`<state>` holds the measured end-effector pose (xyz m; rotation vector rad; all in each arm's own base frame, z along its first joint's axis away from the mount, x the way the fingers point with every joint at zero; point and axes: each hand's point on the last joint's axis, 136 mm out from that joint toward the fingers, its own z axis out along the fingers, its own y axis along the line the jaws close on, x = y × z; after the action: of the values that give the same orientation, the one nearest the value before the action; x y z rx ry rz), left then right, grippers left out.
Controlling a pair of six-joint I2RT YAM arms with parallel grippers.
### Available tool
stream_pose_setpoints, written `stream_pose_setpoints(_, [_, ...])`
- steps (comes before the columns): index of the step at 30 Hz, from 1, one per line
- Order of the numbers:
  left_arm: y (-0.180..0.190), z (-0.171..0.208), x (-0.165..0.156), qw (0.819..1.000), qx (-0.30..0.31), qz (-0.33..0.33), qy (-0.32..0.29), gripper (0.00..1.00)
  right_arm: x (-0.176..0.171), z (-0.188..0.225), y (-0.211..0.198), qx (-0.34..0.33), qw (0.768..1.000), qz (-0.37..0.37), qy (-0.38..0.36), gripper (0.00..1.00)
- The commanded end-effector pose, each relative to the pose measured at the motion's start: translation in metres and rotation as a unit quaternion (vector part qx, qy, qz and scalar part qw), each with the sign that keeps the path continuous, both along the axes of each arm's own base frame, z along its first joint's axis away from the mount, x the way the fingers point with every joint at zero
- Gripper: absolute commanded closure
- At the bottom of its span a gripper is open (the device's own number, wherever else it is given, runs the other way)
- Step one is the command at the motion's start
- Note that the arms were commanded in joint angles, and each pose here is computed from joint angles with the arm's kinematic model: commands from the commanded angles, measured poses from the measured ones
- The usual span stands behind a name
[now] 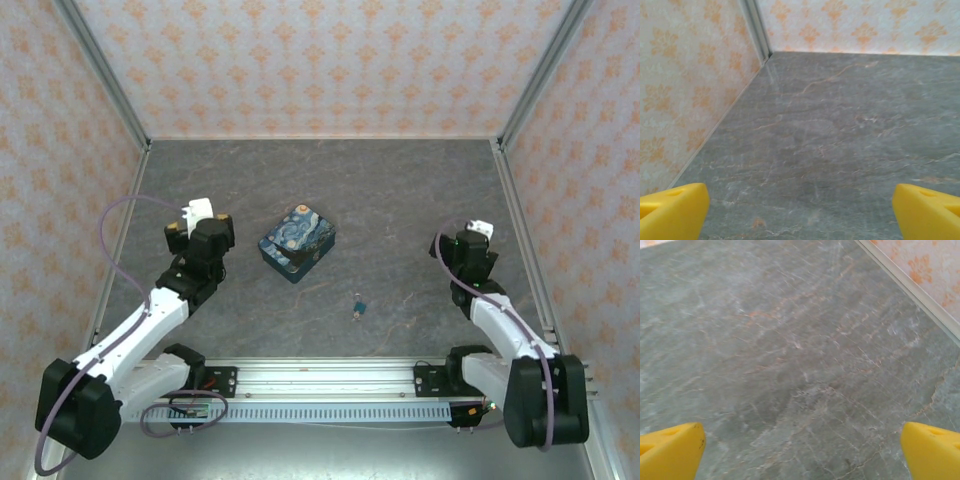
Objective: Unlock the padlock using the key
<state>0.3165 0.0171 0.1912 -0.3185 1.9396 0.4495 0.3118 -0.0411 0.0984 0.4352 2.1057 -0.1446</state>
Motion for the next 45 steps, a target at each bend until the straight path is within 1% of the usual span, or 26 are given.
stream_pose_setpoints(1, [0.014, -0.003, 0.001, 0.999, 0.001, 0.032, -0.026, 0.05, 0.023, 0.016, -0.002, -0.007, 0.997, 0.003, -0.070, 0.01])
stream_pose_setpoints(3, [0.017, -0.011, 0.002, 0.999, -0.001, 0.037, -0.025, 0.05, 0.032, 0.017, 0.002, -0.010, 0.997, 0.019, -0.068, 0.01])
stream_pose_setpoints(6, [0.021, -0.023, 0.003, 0.999, -0.007, 0.035, -0.026, 0.05, 0.044, 0.024, 0.003, -0.005, 0.993, 0.023, -0.119, 0.01])
stream_pose_setpoints(8, [0.022, -0.029, 0.004, 0.999, -0.008, 0.033, -0.027, 0.04, 0.051, 0.026, 0.004, -0.003, 0.990, 0.029, -0.137, 0.01])
stream_pose_setpoints(10, [0.022, -0.035, 0.006, 0.999, -0.007, 0.026, -0.029, 0.04, 0.058, 0.024, 0.008, -0.011, 0.989, 0.045, -0.140, 0.01])
stream_pose_setpoints(14, [0.023, -0.043, 0.009, 0.999, -0.004, 0.016, -0.032, 0.04, 0.067, 0.001, 0.011, -0.006, 0.989, 0.058, -0.133, 0.01])
stream_pose_setpoints(16, [0.023, -0.047, 0.011, 0.999, -0.002, 0.012, -0.033, 0.04, 0.073, -0.003, 0.015, -0.006, 0.988, 0.073, -0.138, 0.01])
stream_pose_setpoints(18, [0.024, -0.051, 0.014, 0.999, 0.000, 0.009, -0.032, 0.04, 0.077, -0.009, 0.018, -0.003, 0.992, 0.084, -0.097, 0.01])
stream_pose_setpoints(19, [0.023, -0.052, 0.016, 0.999, 0.000, 0.005, -0.032, 0.04, 0.083, -0.011, 0.018, 0.000, 0.992, 0.084, -0.092, 0.01])
stream_pose_setpoints(24, [0.020, -0.058, 0.026, 0.999, -0.002, -0.012, -0.041, 0.05, 0.083, -0.011, 0.017, -0.001, 0.993, 0.082, -0.086, 0.01])
stream_pose_setpoints(28, [0.018, -0.058, 0.035, 0.998, -0.011, -0.025, -0.059, 0.05, 0.083, -0.011, 0.017, -0.001, 0.993, 0.082, -0.086, 0.01])
stream_pose_setpoints(31, [0.016, -0.059, 0.042, 0.997, -0.011, -0.040, -0.060, 0.04, 0.083, -0.011, 0.017, -0.001, 0.993, 0.082, -0.085, 0.01])
stream_pose_setpoints(34, [0.020, -0.070, 0.046, 0.997, -0.018, -0.041, -0.068, 0.04, 0.083, -0.011, 0.017, -0.001, 0.993, 0.082, -0.086, 0.01])
stream_pose_setpoints(36, [0.020, -0.081, 0.052, 0.997, -0.027, -0.049, -0.061, 0.05, 0.083, -0.011, 0.017, -0.001, 0.993, 0.082, -0.086, 0.01])
stream_pose_setpoints(38, [0.016, -0.090, 0.061, 0.996, -0.022, -0.064, -0.048, 0.05, 0.083, -0.011, 0.017, -0.002, 0.993, 0.082, -0.086, 0.01])
stream_pose_setpoints(39, [0.012, -0.093, 0.064, 0.996, -0.028, -0.076, -0.023, 0.05, 0.083, -0.011, 0.017, -0.001, 0.993, 0.082, -0.086, 0.01])
stream_pose_setpoints(40, [0.010, -0.093, 0.070, 0.996, -0.027, -0.084, -0.018, 0.05, 0.083, -0.011, 0.017, -0.002, 0.993, 0.082, -0.087, 0.01])
stream_pose_setpoints(43, [0.015, -0.095, 0.073, 0.995, -0.047, -0.083, -0.013, 0.00, 0.083, -0.010, 0.017, -0.002, 0.993, 0.082, -0.087, 0.01])
stream_pose_setpoints(45, [0.015, -0.095, 0.073, 0.995, -0.049, -0.084, -0.013, 0.00, 0.083, -0.011, 0.017, -0.002, 0.993, 0.082, -0.087, 0.01])
